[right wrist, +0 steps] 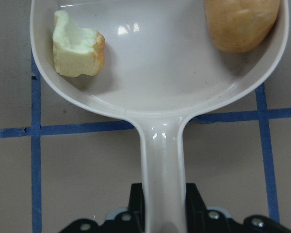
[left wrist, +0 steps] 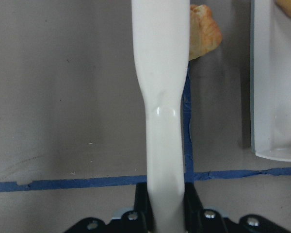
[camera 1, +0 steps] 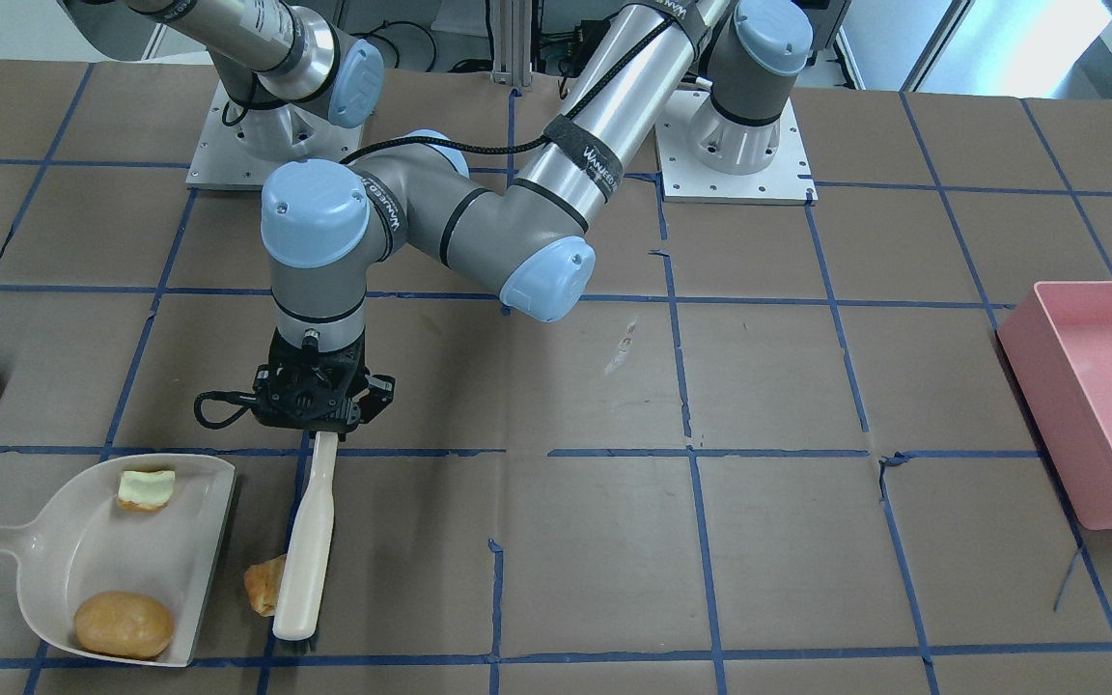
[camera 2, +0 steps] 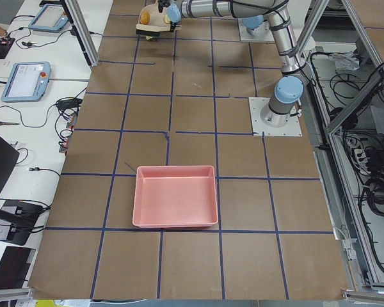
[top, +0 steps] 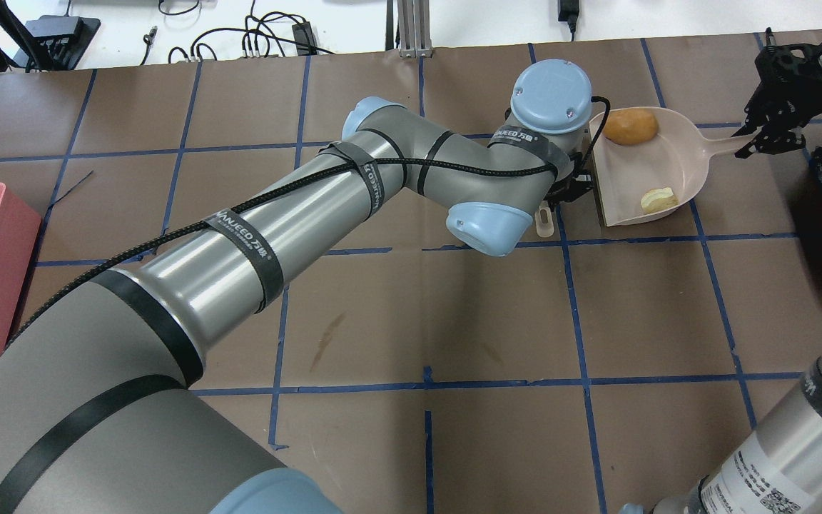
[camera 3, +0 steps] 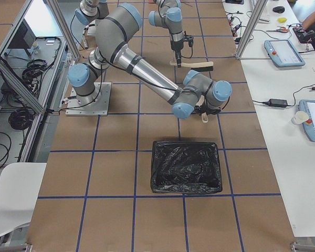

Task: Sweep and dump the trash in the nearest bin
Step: 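Sweep the remaining bread chunk into the dustpan with the left gripper's brush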

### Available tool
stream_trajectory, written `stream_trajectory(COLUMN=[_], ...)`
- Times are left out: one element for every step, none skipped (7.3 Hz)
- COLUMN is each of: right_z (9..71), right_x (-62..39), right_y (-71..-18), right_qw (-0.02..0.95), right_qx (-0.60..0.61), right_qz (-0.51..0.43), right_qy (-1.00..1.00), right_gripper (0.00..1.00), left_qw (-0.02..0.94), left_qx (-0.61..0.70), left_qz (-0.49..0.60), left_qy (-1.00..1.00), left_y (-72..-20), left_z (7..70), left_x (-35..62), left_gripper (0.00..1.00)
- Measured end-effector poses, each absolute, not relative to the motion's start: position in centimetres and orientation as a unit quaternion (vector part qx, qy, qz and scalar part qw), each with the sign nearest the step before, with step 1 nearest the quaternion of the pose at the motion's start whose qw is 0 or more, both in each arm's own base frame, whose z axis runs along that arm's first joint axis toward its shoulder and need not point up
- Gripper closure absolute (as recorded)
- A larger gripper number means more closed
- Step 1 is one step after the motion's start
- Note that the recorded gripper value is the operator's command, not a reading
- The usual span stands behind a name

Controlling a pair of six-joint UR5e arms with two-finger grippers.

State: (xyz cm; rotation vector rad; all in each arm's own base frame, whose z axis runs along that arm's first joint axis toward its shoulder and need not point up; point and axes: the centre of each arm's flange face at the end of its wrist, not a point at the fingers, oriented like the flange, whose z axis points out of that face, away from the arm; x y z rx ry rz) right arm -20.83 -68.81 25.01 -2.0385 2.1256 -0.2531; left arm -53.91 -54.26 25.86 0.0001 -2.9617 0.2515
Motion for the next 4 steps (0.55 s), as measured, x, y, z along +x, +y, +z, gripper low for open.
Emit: stream_trajectory(right_z=[24.8, 24.8, 24.8, 24.8], right_x=[-19.9, -19.1, -18.6, -18.5], right_y=[-69.1, -69.4, -69.6, -69.6], right_qw=[0.094, 0.093, 0.093, 0.093], right_qx=[-0.691, -0.695, -0.698, -0.698], right_qz=[-0.085, -0.084, -0.084, -0.084], right_qy=[0.712, 0.708, 0.705, 0.705], right_gripper=[1.00, 1.00, 1.00, 1.00], left_qw=[0.083, 0.083, 0.081, 0.078], left_qx=[-0.003, -0.009, -0.010, -0.007], left_qz=[0.082, 0.082, 0.083, 0.082], left_qy=[-0.993, -0.993, -0.993, -0.994], left_y=[-55.0, -55.7, -56.2, -56.4], left_z=[24.8, 24.3, 23.7, 23.1], left_x=[-54.4, -54.9, -55.1, -55.2], left_gripper=[0.91, 0.91, 0.91, 0.91])
